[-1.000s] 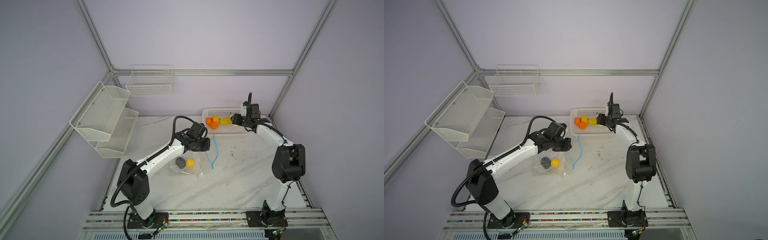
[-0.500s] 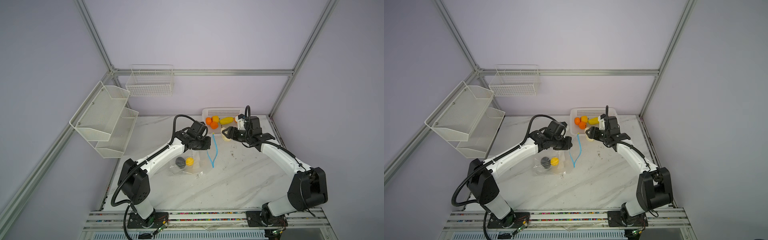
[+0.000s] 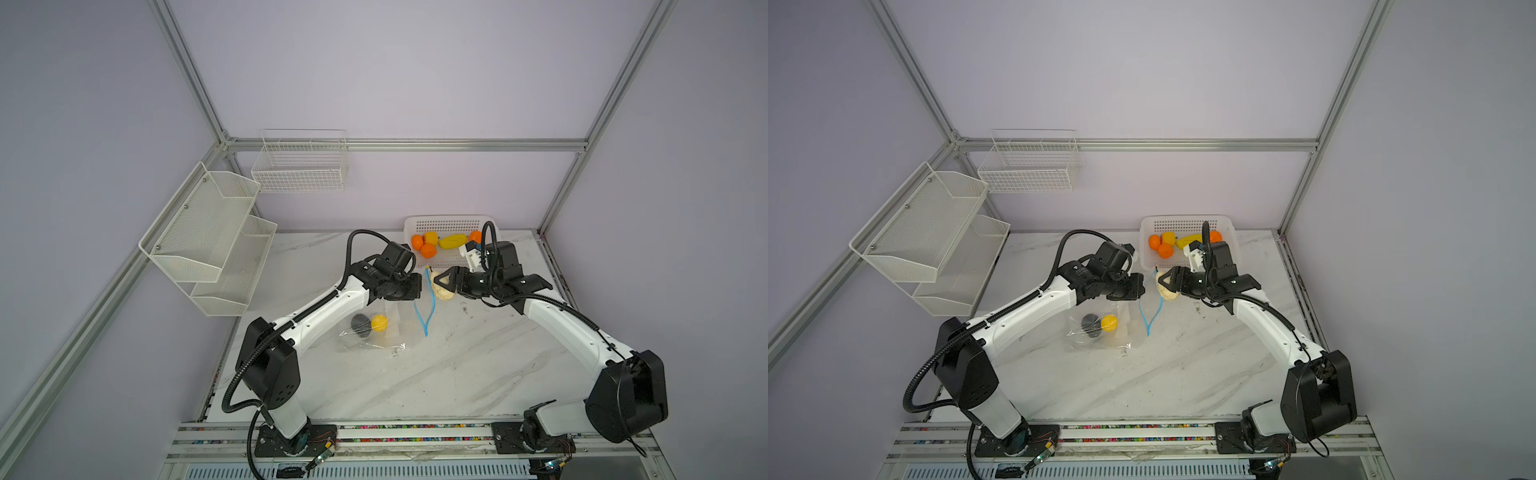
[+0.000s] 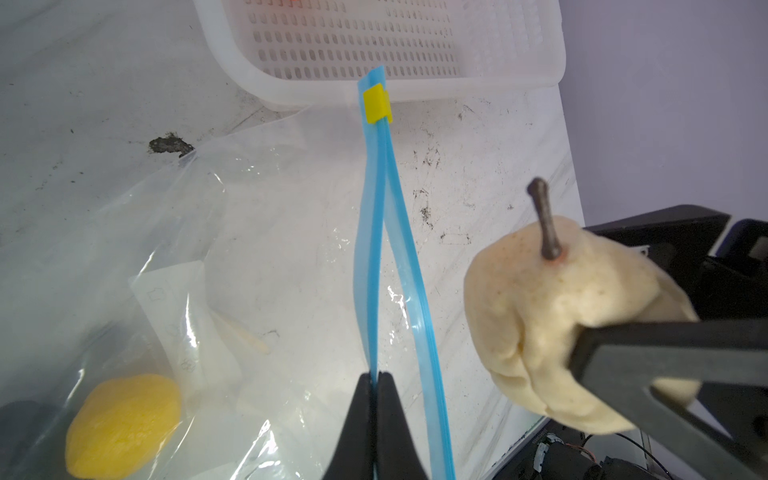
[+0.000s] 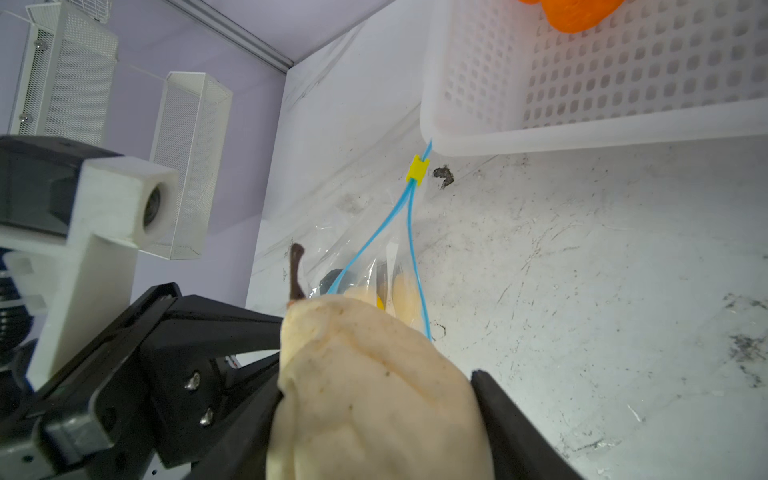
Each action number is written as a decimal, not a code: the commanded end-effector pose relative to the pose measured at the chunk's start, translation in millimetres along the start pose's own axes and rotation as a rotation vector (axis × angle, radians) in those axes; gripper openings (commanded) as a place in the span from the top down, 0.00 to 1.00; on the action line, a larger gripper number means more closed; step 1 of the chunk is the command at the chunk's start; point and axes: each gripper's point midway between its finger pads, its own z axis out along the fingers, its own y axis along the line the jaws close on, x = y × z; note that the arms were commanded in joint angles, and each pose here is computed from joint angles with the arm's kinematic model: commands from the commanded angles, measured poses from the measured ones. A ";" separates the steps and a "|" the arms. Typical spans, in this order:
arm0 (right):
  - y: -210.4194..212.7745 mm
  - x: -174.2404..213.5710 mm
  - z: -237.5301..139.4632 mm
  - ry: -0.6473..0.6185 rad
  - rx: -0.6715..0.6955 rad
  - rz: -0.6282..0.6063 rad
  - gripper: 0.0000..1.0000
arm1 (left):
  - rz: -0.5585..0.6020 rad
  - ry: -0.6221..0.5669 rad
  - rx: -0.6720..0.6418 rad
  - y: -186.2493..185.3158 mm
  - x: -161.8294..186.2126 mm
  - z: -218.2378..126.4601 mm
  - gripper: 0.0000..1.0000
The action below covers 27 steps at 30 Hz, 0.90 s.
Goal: Place the food in the zip-top bag and seal the zipper
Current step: 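Lift the pale pear with the right gripper and carry it to the bag mouth, then lower the pale pear into the bag opening beside the left gripper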
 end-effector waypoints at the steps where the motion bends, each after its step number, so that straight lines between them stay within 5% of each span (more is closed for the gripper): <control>1: 18.0 8.3 0.1 0.021 -0.061 0.010 0.44 | 0.016 -0.075 0.070 -27.3 -26.6 -17.0 1.00; 27: -5.2 34.3 29.5 0.105 0.022 0.008 0.45 | 0.026 -0.089 0.078 -32.8 -26.6 -24.2 1.00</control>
